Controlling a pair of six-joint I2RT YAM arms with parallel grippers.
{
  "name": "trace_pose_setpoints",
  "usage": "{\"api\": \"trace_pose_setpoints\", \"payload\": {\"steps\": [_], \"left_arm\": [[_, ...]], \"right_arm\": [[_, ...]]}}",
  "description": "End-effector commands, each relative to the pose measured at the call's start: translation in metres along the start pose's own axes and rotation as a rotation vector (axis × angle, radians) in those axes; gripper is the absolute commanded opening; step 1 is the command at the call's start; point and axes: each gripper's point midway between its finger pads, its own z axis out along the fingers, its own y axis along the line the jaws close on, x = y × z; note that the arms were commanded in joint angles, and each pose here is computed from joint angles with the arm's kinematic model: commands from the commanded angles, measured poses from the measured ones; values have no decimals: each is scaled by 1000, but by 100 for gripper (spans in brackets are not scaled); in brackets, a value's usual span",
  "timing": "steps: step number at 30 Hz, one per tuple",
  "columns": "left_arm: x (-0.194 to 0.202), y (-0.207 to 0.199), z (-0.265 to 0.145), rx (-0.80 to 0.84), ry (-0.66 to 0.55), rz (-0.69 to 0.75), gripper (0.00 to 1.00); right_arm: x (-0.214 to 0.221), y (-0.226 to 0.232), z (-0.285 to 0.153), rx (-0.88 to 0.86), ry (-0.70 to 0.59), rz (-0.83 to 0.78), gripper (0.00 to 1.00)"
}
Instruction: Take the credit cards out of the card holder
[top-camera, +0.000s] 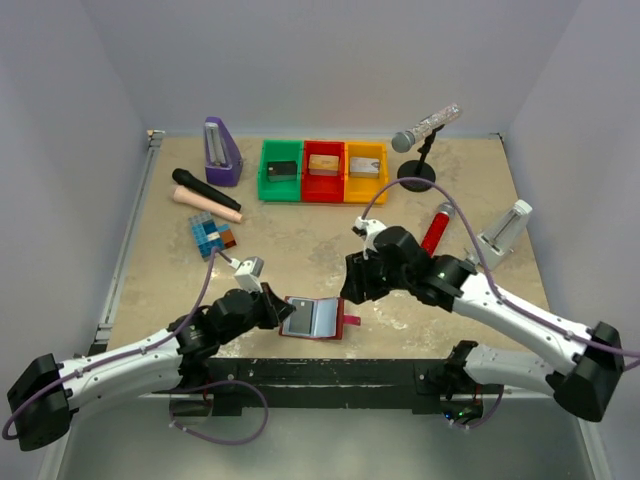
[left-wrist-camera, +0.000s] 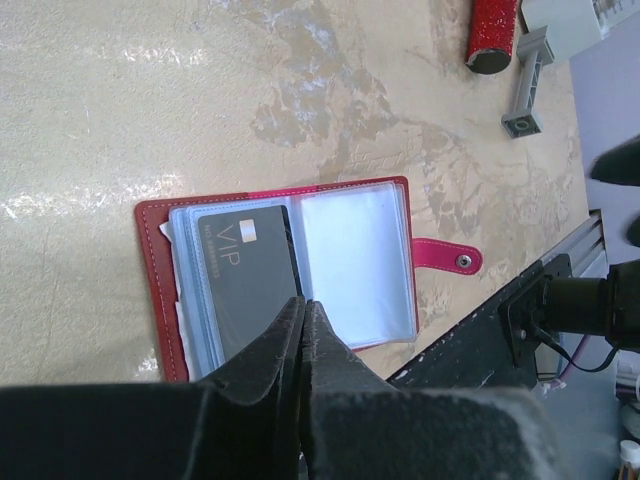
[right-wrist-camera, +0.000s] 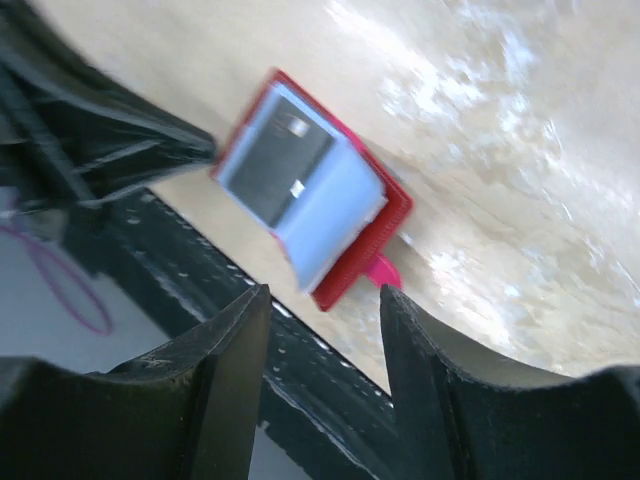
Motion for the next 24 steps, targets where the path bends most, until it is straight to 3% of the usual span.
{"api": "trace_pose_setpoints", "payload": {"steps": [1,4,6,8,10,16,24], "left_arm": [[-7,-4,1,16,-28,-2,6],[-7,-10,2,47,-30,-13,9],[-6,-16,2,89,-30,-18,14],[-6,-22,2,132,-37,-23,23],[-6,-24,2,152,-40,-23,29],[-2,-16,4,116,-27,-21,23],[4,-2,9,76,-26,-16,14]], "right_arm": [[-33,57,-33,-324,-232,-60,53],[-20,82,-19,-506,-194,11,51],[-6,85,-5,-525,-73,68,38],[3,89,13,-568,-32,107,29],[4,89,26,-607,-73,165,23],[19,67,61,-493,-29,222,9],[43,49,91,-412,61,249,8]]}}
